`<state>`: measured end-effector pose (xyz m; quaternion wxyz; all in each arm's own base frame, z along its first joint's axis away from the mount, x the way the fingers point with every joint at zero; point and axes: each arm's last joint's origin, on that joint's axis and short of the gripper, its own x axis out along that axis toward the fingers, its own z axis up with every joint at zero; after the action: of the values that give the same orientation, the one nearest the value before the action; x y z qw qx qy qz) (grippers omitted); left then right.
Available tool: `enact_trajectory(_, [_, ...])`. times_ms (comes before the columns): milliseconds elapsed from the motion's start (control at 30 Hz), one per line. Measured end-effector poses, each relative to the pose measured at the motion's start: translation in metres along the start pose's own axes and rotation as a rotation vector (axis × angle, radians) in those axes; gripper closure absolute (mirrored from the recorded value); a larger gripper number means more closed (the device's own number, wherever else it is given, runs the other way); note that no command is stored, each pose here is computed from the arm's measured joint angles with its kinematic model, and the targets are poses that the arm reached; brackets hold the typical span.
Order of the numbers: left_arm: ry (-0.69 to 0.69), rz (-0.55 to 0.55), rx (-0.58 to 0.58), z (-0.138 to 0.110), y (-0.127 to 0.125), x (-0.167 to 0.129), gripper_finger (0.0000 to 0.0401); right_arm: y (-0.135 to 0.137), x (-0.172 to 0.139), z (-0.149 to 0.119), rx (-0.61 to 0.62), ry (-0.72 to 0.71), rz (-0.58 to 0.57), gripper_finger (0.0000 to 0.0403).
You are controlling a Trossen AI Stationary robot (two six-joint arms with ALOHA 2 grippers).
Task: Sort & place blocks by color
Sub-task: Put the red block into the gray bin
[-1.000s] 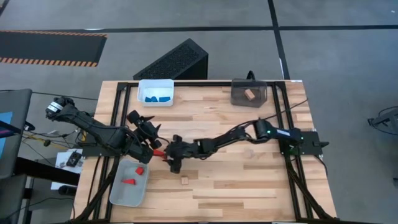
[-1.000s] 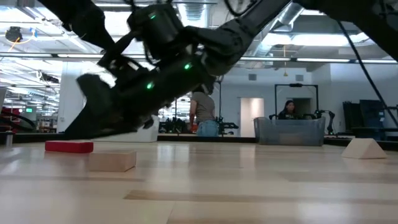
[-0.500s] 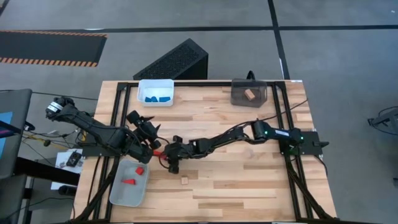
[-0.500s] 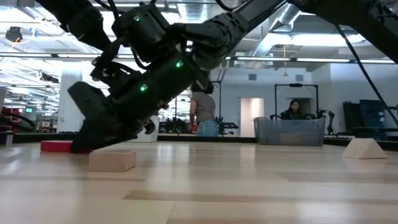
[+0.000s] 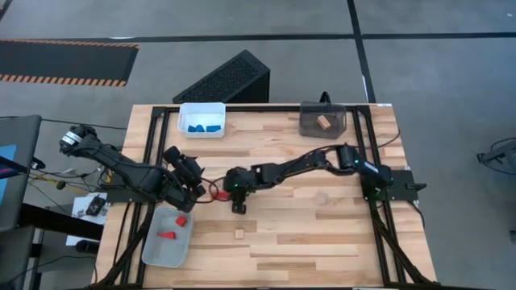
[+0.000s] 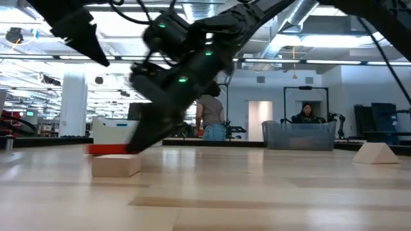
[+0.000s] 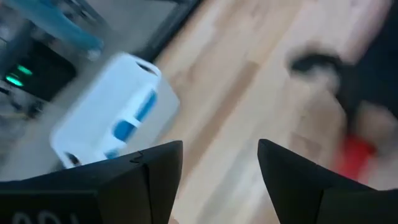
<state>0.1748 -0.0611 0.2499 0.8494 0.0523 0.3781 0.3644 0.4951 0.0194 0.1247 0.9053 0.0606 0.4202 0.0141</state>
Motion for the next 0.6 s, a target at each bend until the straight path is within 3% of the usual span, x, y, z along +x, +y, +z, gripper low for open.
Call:
enact_trajectory(233, [0.021, -0.102, -0.036, -0.003, -0.011, -0.002, 0.02, -0.01, -0.048, -0.021, 0.002, -0.097, -0.058, 0.0304])
enact_trajectory(433, [-0.111, -0.209, 0.115, -0.007, -0.032, 0.011, 0.02, 0.006, -0.092, -0.032, -0.027, -0.228, -0.093, 0.0303])
enact_trajectory(600, [-0.229, -0.315, 0.156, 0.001, -0.043, 0.013, 0.02, 0.025, -0.12, -0.033, -0.062, -0.301, -0.126, 0.0302])
